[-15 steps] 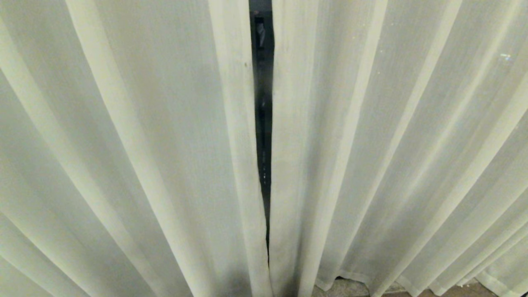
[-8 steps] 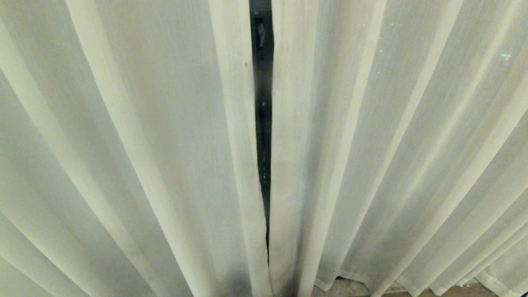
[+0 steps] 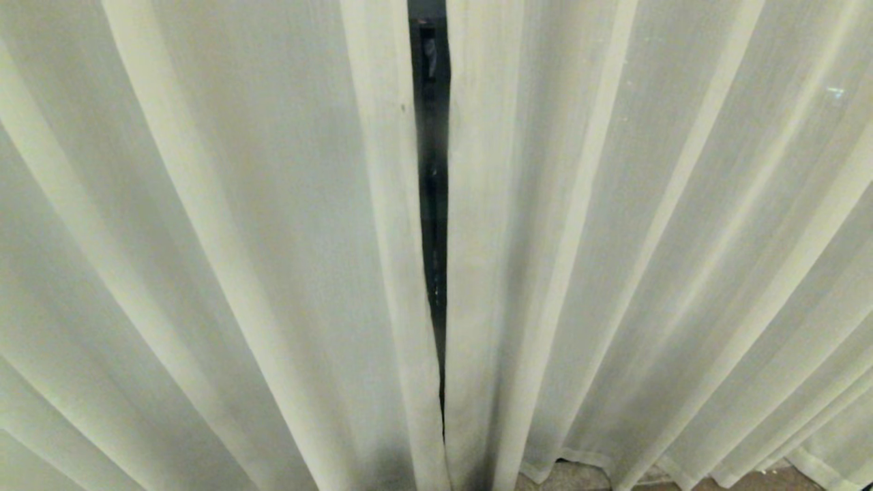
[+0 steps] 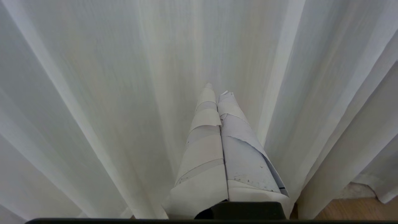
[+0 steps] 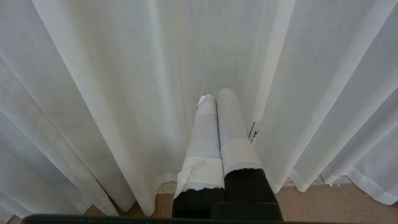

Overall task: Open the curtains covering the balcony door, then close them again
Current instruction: Close the outer curtains on both sides

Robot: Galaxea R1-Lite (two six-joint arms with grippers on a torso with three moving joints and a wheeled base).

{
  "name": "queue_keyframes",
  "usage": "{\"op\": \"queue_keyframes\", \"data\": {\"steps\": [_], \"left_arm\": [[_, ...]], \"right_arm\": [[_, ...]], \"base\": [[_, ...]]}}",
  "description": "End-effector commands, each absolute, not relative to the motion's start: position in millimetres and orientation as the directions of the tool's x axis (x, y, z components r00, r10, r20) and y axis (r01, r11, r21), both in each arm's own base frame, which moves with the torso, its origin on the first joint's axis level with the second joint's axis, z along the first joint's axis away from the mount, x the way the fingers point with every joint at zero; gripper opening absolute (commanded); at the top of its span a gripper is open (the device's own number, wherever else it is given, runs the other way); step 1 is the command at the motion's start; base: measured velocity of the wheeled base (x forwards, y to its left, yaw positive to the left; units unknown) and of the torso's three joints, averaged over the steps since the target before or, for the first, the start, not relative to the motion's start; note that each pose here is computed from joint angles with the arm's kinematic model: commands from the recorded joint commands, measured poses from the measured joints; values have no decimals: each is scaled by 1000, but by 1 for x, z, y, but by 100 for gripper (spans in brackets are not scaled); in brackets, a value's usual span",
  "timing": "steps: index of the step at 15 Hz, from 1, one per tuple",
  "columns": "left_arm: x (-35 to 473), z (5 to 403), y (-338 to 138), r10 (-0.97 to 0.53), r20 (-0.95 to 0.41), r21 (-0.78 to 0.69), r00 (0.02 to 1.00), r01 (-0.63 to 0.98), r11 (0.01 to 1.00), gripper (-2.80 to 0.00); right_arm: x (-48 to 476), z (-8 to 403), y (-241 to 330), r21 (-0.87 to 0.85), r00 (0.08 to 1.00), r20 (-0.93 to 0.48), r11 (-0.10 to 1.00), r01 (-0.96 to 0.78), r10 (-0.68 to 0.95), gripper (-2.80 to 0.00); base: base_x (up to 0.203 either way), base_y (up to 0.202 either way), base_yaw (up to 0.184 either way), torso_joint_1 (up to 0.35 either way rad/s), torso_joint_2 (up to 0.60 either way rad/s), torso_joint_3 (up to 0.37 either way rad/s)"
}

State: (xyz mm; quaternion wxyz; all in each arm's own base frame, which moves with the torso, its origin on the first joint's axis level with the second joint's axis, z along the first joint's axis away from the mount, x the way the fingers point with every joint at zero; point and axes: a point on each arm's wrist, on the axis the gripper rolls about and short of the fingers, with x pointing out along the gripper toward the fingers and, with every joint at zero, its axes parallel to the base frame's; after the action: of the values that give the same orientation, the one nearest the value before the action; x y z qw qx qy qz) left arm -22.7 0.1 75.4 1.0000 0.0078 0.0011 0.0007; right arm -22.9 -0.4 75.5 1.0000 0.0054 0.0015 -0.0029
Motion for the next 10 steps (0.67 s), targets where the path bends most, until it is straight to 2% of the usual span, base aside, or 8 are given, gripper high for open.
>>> {"op": "queue_keyframes", "data": {"steps": [1, 10], "left_arm": [[-23, 75, 0, 2, -2, 15, 1000, -2, 1000, -280], [-23, 75, 0, 3, 0, 14, 1000, -3, 1000, -280]], "right_arm": [[-23, 75, 0, 11, 1000, -5, 1000, 5, -5, -280], [-23, 75, 0, 11, 1000, -5, 1000, 6, -6, -280]], "base": [[-2, 90, 4, 2, 2, 2], [0, 188, 1, 2, 3, 3]]}}
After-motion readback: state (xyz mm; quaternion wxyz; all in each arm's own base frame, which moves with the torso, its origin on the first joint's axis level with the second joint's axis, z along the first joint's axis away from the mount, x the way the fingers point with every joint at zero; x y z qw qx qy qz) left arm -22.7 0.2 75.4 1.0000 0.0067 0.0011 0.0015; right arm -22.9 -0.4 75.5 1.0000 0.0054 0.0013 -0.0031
